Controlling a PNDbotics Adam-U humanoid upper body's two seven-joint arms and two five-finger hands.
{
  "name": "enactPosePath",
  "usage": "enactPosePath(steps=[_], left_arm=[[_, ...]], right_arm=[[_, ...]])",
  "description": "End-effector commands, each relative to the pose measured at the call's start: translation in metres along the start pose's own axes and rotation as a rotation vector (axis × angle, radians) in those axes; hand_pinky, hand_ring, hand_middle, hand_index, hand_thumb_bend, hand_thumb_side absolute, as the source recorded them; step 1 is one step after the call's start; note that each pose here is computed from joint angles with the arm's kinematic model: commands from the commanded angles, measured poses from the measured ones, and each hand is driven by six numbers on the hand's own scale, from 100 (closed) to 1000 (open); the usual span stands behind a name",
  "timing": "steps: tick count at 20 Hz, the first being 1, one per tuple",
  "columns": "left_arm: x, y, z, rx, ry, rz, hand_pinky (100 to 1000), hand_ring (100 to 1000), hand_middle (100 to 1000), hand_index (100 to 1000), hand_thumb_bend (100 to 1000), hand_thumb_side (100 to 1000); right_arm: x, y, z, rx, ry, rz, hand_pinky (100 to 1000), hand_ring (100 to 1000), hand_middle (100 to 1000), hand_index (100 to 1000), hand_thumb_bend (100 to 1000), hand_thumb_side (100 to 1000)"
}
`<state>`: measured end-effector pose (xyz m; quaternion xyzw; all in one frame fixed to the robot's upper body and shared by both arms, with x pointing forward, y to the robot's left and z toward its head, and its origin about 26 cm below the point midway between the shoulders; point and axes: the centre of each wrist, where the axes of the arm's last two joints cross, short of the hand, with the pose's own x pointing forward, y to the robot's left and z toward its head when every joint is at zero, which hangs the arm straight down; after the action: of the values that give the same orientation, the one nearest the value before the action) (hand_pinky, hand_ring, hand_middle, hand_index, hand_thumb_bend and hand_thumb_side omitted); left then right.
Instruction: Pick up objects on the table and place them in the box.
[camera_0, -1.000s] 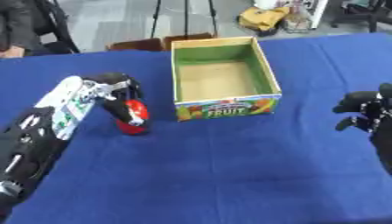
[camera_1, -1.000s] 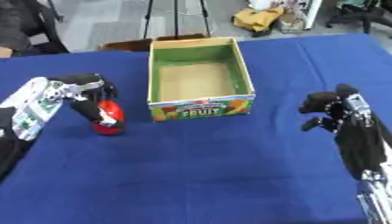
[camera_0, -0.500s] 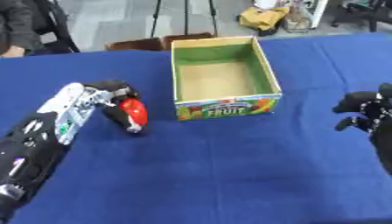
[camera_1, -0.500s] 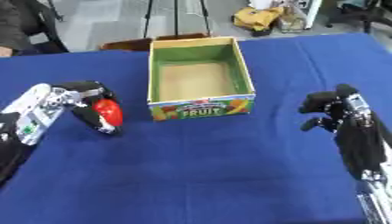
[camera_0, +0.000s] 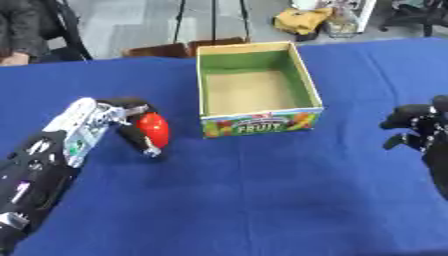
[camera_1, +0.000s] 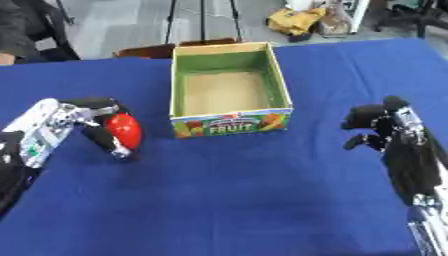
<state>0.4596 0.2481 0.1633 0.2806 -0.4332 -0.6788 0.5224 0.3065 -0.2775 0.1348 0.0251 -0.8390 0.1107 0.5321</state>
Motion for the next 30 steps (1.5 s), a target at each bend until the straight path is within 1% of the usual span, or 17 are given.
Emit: enactPosePath(steps=[1, 2, 3, 6, 10, 13, 16, 19, 22, 24, 27, 30], left_arm=[[-0.009, 0.007, 0.007, 0.024, 0.030, -0.004, 330, 491, 544, 723, 438, 389], [-0.009, 0.008, 0.007, 0.031, 0.031, -0.001, 319, 483, 535, 716, 409, 382], [-0.009, 0.008, 0.007, 0.036, 0.031, 0.003, 284, 459, 513, 697, 338, 367], [-0.011, 0.012, 0.011, 0.040, 0.026, 0.016, 261, 444, 498, 684, 298, 366], [-0.012, 0.028, 0.023, 0.055, 0.013, 0.003, 257, 444, 498, 682, 302, 373], [-0.009, 0.049, 0.035, 0.086, 0.007, -0.026, 255, 442, 496, 682, 321, 382], [-0.002, 0.071, 0.047, 0.142, 0.001, -0.061, 251, 438, 492, 682, 329, 390], [0.012, 0.089, 0.049, 0.200, -0.019, -0.064, 248, 435, 489, 682, 336, 393], [0.035, 0.104, 0.044, 0.259, -0.040, -0.101, 259, 443, 496, 687, 330, 389], [0.051, 0.111, 0.038, 0.297, -0.047, -0.119, 256, 441, 493, 687, 329, 390], [0.069, 0.116, 0.028, 0.368, -0.032, -0.142, 261, 445, 494, 690, 344, 409], [0.081, 0.114, 0.015, 0.430, -0.004, -0.163, 267, 437, 500, 694, 355, 412]], right_arm=[[0.006, -0.003, -0.003, 0.008, -0.019, 0.026, 463, 650, 588, 674, 100, 965], [0.006, -0.003, -0.003, 0.008, -0.019, 0.026, 463, 650, 588, 674, 100, 965], [0.006, -0.004, -0.003, 0.008, -0.018, 0.026, 463, 650, 588, 674, 100, 965], [0.006, -0.004, -0.003, 0.007, -0.017, 0.027, 463, 650, 588, 674, 100, 964], [0.006, -0.004, -0.002, 0.006, -0.015, 0.028, 463, 650, 588, 674, 100, 963], [0.005, -0.004, -0.002, 0.006, -0.012, 0.028, 464, 649, 588, 674, 100, 963], [0.005, -0.004, -0.002, 0.009, -0.011, 0.028, 463, 649, 588, 674, 100, 962], [0.004, -0.003, -0.002, 0.014, -0.009, 0.025, 463, 649, 588, 674, 100, 962], [0.005, -0.001, -0.003, 0.029, -0.013, 0.019, 464, 649, 588, 674, 100, 963], [0.006, 0.001, -0.005, 0.042, -0.017, 0.016, 463, 649, 588, 674, 100, 964], [0.008, 0.004, -0.008, 0.062, -0.027, 0.009, 464, 649, 588, 674, 100, 965], [0.011, 0.007, -0.011, 0.083, -0.036, 0.005, 464, 649, 588, 674, 100, 969]])
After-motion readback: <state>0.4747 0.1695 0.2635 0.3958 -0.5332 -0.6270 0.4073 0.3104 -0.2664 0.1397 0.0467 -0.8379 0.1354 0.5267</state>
